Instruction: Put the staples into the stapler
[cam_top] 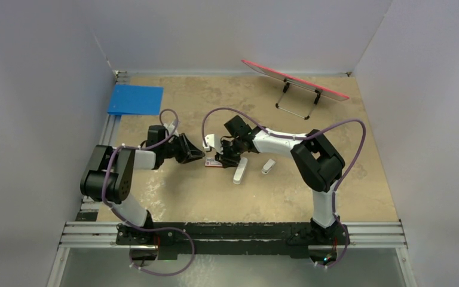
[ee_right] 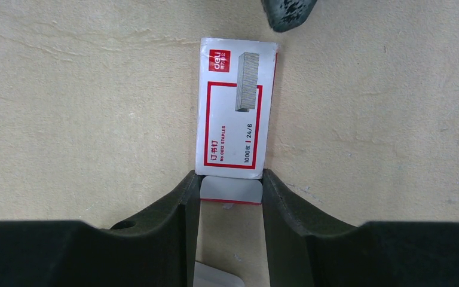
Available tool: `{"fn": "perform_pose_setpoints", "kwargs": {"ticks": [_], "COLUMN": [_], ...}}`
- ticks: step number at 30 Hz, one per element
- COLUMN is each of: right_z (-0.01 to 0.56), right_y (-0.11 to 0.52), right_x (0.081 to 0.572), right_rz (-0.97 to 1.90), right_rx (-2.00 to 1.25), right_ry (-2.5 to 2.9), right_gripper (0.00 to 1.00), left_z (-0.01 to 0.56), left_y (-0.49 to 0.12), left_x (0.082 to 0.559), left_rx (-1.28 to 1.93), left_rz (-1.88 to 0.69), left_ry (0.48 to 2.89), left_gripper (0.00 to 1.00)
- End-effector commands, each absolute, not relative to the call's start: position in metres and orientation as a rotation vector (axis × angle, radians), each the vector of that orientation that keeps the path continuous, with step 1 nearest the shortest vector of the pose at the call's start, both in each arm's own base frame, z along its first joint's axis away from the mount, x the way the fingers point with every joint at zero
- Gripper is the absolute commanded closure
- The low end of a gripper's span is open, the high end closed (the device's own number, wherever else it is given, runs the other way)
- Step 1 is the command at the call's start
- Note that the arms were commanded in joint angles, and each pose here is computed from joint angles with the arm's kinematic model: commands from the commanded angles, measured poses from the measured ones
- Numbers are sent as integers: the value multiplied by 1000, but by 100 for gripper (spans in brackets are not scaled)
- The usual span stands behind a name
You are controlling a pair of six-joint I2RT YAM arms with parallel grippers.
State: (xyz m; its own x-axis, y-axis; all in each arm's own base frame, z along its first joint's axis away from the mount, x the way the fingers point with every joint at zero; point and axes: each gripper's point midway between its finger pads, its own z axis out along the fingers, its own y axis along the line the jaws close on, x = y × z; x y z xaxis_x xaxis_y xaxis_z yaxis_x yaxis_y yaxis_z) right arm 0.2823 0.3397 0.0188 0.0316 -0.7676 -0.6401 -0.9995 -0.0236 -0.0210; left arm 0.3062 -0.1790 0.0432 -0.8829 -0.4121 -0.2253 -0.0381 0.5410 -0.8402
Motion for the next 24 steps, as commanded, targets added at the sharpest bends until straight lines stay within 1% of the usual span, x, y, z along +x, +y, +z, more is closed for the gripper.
{"fn": "perform_pose_setpoints", "kwargs": {"ticks": [1,6,13,15,19,22,24], "right_z": [1,-1,-2,-2,-1,-2,-4], "right_y": [322,323,323,323,324,323,318], "right_x": [283,285,288,287,288,287,284], "right_rz": [553,549,538,538,536,533,532], "right_rx": [-1881,-1872,-1862,-1862,-1859,-1862,-1888], "right_ry": [1878,1897,1901,1902,1900,1904,1904], "right_gripper": [61,61,61,61,61,60,59], "left_z": [46,43,42,42,44,44,44], "left_y": [-192,-196,-205,-206,-208,-208,-205], "left_x": [304,301,297,297,299,299,301], "left_rx": [-275,-281,-257,-257,-249,-245,-254], "left_rz": [-1378,-1427,-1491,-1500,-1518,-1514,-1471], "left_ry": [2368,2394,2397,2396,2391,2389,2392], "left_gripper": [76,77,90,91,91,99,100]}}
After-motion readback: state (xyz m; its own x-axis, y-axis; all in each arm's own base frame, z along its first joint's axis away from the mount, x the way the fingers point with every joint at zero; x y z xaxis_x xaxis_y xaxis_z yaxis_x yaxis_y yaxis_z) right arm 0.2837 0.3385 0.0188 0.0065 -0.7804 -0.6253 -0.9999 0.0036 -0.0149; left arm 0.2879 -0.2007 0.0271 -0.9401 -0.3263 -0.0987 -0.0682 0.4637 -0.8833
